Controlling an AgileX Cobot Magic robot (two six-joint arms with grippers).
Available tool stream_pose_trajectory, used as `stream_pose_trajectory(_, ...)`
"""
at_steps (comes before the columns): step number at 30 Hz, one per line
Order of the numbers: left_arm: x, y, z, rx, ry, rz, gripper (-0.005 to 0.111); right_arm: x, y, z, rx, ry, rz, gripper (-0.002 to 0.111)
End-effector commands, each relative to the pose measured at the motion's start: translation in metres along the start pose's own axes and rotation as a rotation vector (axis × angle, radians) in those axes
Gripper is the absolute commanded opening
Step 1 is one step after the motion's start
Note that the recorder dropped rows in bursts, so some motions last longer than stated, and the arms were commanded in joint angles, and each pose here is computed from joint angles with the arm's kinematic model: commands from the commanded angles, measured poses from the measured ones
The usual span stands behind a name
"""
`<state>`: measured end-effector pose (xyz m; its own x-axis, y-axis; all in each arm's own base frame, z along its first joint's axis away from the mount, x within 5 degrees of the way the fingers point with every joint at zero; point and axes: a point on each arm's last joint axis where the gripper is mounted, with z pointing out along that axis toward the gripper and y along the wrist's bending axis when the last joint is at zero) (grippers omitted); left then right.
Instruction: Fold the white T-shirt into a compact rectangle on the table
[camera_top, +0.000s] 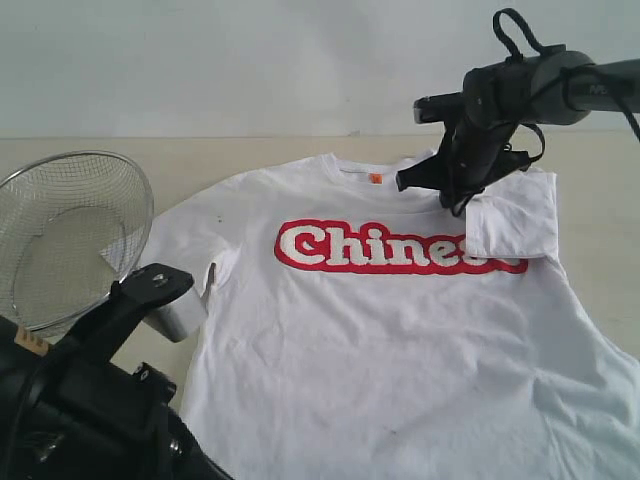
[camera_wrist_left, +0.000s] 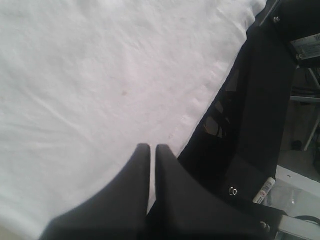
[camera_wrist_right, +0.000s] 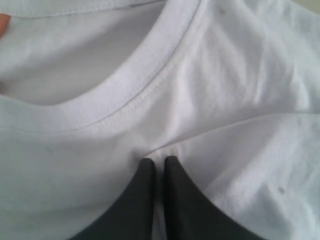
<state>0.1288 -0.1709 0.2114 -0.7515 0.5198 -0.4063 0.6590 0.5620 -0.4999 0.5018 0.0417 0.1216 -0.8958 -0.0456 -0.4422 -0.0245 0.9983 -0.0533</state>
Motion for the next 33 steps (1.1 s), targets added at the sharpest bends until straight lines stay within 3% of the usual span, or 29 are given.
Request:
stream_pose_trajectory(1,0.001,-0.001,-0.001,0.005,-0.002,-0.008,0.005,-0.007,-0.004,-0.007,0.007,-0.053,0.027,0.000)
stream_pose_trajectory(18,0.001,-0.001,-0.001,0.005,-0.002,-0.008,0.005,-0.020,-0.004,-0.021,-0.015,-0.158,0.086,0.000)
stream_pose_trajectory(24,0.001,0.000,-0.001,0.000,-0.009,-0.008,0.005,-0.018,-0.005,-0.020,-0.004,-0.135,0.003,0.002)
stream_pose_trajectory(26,0.001,0.000,-0.001,-0.002,-0.011,-0.008,0.005,-0.016,-0.005,-0.019,-0.001,-0.117,-0.025,0.012)
stream_pose_trajectory(31,0.001,0.000,-0.001,-0.002,-0.011,-0.008,0.005,-0.012,-0.005,-0.014,0.003,-0.082,-0.044,0.051)
stream_pose_trajectory(33,0.001,0.000,-0.001,-0.002,-0.011,-0.008,0.005,-0.010,-0.004,-0.010,0.001,-0.073,-0.041,0.054)
